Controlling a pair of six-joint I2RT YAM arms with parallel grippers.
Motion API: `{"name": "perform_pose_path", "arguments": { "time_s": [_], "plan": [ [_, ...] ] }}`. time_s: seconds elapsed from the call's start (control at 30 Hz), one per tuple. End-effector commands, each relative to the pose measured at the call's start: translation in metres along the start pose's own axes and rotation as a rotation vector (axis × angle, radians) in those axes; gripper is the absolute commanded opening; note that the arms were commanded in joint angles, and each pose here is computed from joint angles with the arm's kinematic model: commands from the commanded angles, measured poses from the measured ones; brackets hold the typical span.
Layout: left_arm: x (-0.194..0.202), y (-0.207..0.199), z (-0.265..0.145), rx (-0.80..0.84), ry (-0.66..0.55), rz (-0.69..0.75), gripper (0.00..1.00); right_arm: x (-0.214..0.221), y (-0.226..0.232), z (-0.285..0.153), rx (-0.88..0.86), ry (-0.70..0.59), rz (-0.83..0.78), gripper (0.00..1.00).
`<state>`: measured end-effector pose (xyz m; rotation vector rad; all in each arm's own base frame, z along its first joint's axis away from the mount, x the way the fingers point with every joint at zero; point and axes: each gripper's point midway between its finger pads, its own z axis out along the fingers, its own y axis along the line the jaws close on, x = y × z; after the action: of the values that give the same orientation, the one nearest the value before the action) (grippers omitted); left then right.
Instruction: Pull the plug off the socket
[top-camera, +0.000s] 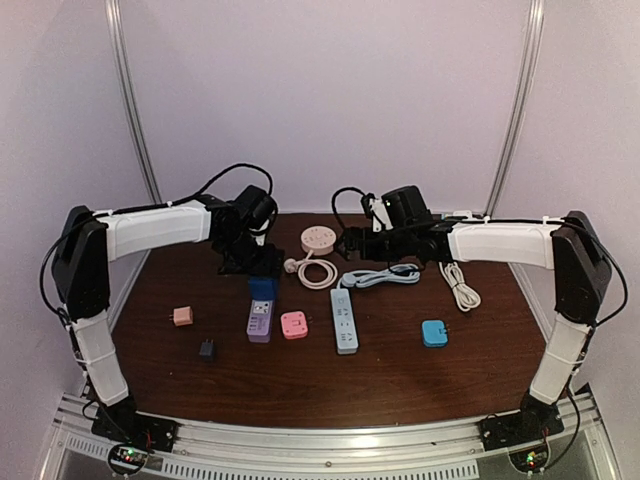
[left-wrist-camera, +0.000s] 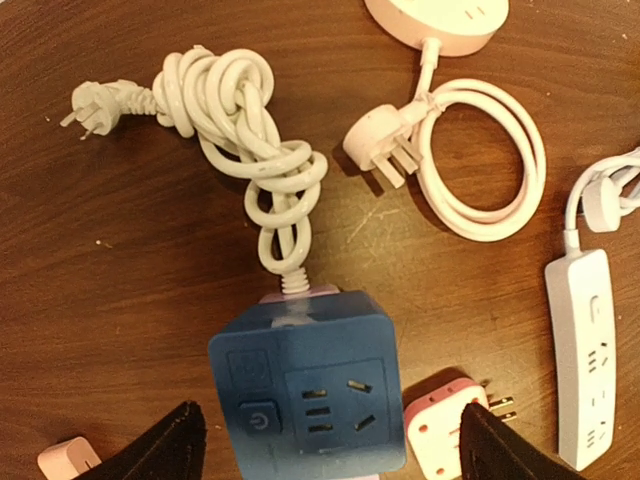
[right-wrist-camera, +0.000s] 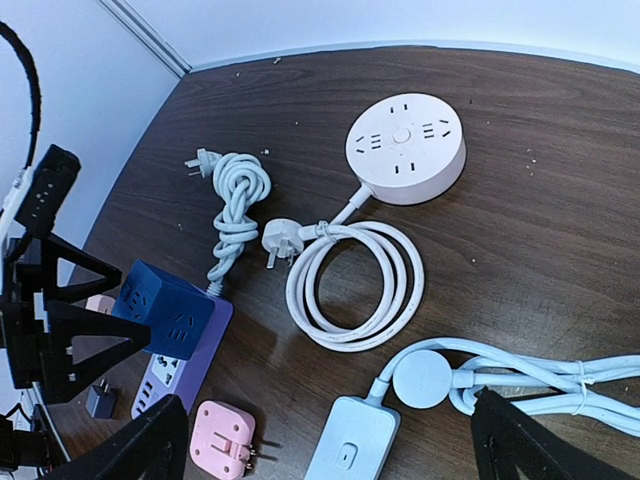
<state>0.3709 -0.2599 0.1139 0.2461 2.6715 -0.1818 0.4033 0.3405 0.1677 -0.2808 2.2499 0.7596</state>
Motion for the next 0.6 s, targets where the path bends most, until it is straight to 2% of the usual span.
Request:
{"name": "perform_pose_path", "arguments": {
  "time_s": [0.0, 0.23, 0.4, 0.5, 0.57],
  "plan": [
    [0.000, -0.002, 0.013, 0.005, 0.042, 0.048, 0.89, -0.011, 0.010, -0.013, -0.025, -0.045, 0.004, 1.00],
    [-0.003, -0.004, 0.027, -0.005, 0.055, 0.050, 0.81, -0.007, 0.010, -0.012, -0.027, -0.034, 0.005, 1.00],
    [-0.002, 0.004, 0.030, -0.007, 0.061, 0.020, 0.64, -0.001, 0.013, -0.010, -0.034, -0.022, 0.006, 0.99],
    [-0.003, 0.005, 0.029, 0.014, 0.057, -0.004, 0.58, 0.004, 0.022, -0.007, -0.061, -0.006, 0.004, 0.98],
    [-0.002, 0.006, 0.029, 0.027, 0.057, -0.026, 0.55, 0.010, 0.035, -0.003, -0.112, 0.015, 0.012, 0.93]
  ]
}}
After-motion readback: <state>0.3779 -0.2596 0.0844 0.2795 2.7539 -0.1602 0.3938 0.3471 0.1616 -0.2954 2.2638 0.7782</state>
